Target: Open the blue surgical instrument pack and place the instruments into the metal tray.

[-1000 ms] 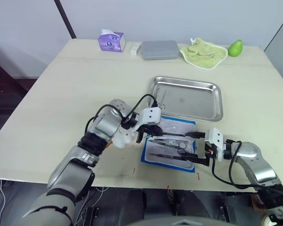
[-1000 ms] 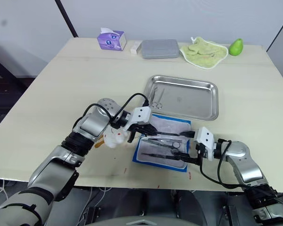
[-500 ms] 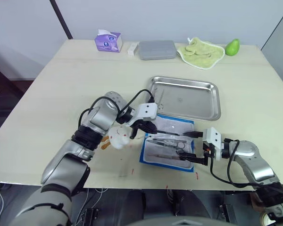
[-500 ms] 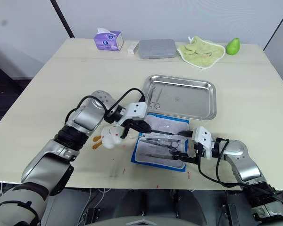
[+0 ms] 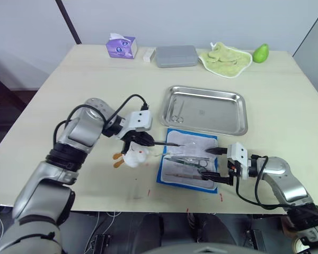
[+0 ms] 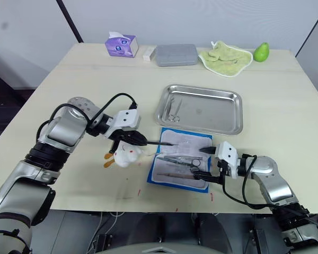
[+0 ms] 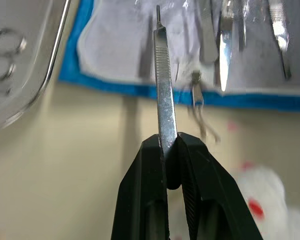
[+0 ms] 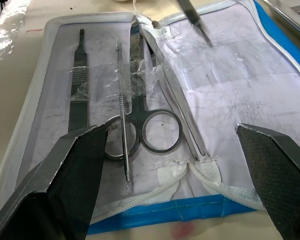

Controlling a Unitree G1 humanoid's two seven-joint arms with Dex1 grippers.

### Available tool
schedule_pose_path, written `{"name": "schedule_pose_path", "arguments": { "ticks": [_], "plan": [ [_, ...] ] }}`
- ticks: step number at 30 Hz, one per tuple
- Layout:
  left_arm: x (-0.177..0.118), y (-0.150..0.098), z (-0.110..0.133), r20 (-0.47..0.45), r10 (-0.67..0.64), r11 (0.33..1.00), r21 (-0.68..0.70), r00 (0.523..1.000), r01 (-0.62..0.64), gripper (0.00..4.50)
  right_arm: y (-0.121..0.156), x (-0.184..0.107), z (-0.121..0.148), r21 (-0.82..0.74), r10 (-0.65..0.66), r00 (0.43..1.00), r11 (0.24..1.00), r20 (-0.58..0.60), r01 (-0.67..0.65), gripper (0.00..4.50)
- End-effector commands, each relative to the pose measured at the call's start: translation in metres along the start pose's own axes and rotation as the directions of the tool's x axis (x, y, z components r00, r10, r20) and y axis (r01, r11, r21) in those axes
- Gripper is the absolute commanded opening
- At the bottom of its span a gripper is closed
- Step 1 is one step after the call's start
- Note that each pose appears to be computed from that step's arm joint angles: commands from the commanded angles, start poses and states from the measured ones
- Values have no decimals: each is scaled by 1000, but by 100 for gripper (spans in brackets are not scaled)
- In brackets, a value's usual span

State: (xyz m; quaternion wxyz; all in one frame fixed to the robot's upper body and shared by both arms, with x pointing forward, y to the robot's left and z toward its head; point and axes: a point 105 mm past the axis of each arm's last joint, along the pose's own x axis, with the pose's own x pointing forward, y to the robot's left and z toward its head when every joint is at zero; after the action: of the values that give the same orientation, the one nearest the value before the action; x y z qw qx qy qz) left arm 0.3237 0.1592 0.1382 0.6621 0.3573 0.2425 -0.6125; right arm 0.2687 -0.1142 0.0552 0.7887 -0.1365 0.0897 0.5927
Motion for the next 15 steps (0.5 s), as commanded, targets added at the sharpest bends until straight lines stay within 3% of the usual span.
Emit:
{"name": "schedule_pose_path", "arguments": {
  "ticks": [1,4,9,15],
  "plan": [
    [-17,2,12,64,58,998,16,996,-59,4,11,-3,-37,103,36,990,994,-133,-22,450],
    [-22,2,17,117,92,996,-16,989,-90,4,10,-3,-36,102,38,990,994,-133,-24,450],
    [-17,14,34,231,260,959,-178,937,-222,4,8,-4,-35,96,39,991,995,-130,-26,450],
    [-4,42,47,191,525,822,-366,830,-436,4,7,-5,-33,95,40,991,995,-126,-29,450]
  ]
}}
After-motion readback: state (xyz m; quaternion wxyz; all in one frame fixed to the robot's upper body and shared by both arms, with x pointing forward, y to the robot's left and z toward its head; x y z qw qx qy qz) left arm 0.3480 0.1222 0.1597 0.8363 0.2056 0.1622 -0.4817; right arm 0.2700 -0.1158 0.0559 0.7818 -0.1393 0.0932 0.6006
